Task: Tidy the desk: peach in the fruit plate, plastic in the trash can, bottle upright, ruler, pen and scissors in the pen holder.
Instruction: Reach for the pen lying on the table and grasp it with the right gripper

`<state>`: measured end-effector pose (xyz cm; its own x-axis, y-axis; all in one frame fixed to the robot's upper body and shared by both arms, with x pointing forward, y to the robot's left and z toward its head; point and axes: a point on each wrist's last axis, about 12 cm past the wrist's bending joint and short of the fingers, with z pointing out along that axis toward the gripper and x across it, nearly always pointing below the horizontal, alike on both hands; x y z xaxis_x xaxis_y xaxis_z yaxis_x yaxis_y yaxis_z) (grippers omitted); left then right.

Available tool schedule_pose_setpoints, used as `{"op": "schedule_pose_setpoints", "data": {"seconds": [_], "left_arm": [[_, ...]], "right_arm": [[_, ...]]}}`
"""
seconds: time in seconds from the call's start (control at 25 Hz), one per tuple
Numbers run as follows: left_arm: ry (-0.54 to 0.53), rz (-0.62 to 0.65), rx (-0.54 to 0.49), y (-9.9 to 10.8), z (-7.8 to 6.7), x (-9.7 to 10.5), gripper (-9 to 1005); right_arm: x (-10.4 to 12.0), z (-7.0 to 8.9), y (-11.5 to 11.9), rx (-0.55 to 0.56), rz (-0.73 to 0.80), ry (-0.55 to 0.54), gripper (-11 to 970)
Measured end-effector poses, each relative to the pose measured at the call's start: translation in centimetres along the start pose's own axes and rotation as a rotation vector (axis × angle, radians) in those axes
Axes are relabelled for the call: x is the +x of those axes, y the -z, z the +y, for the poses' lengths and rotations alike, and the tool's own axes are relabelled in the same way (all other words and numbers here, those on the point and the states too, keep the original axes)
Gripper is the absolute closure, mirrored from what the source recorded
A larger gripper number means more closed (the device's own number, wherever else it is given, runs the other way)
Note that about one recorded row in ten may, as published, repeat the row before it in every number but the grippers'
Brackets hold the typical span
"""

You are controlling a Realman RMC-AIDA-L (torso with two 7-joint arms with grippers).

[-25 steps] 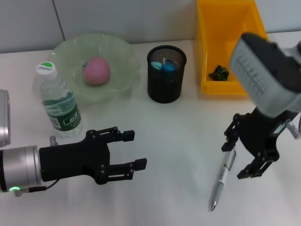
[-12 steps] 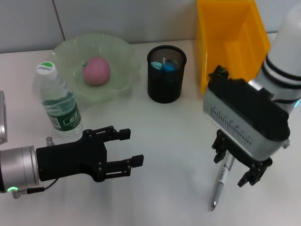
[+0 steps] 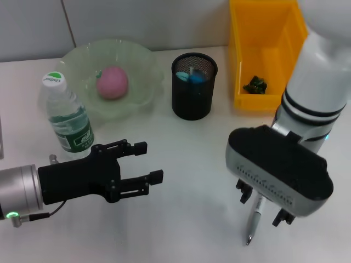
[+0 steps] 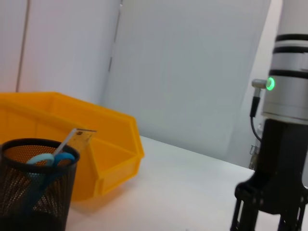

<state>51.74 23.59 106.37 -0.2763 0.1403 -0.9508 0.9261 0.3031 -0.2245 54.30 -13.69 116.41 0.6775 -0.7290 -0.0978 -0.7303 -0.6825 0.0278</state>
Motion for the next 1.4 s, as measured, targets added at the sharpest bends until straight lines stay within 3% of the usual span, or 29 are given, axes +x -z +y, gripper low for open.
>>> {"op": "schedule_pose_setpoints", "data": {"seconds": [0.64,1.4], "left_arm": [[0.013,-0.01,-0.014,0.2,0.1,-0.1,225],[0.035,-0.017,-0.023,0.5,0.2,0.0,225]], "right_arm": [[-1.0,-0.3,-1.7,0.018,0.025,0.129,298],[-1.0,0.0,-2.6,-0.002,0.028,0.185,335]]}}
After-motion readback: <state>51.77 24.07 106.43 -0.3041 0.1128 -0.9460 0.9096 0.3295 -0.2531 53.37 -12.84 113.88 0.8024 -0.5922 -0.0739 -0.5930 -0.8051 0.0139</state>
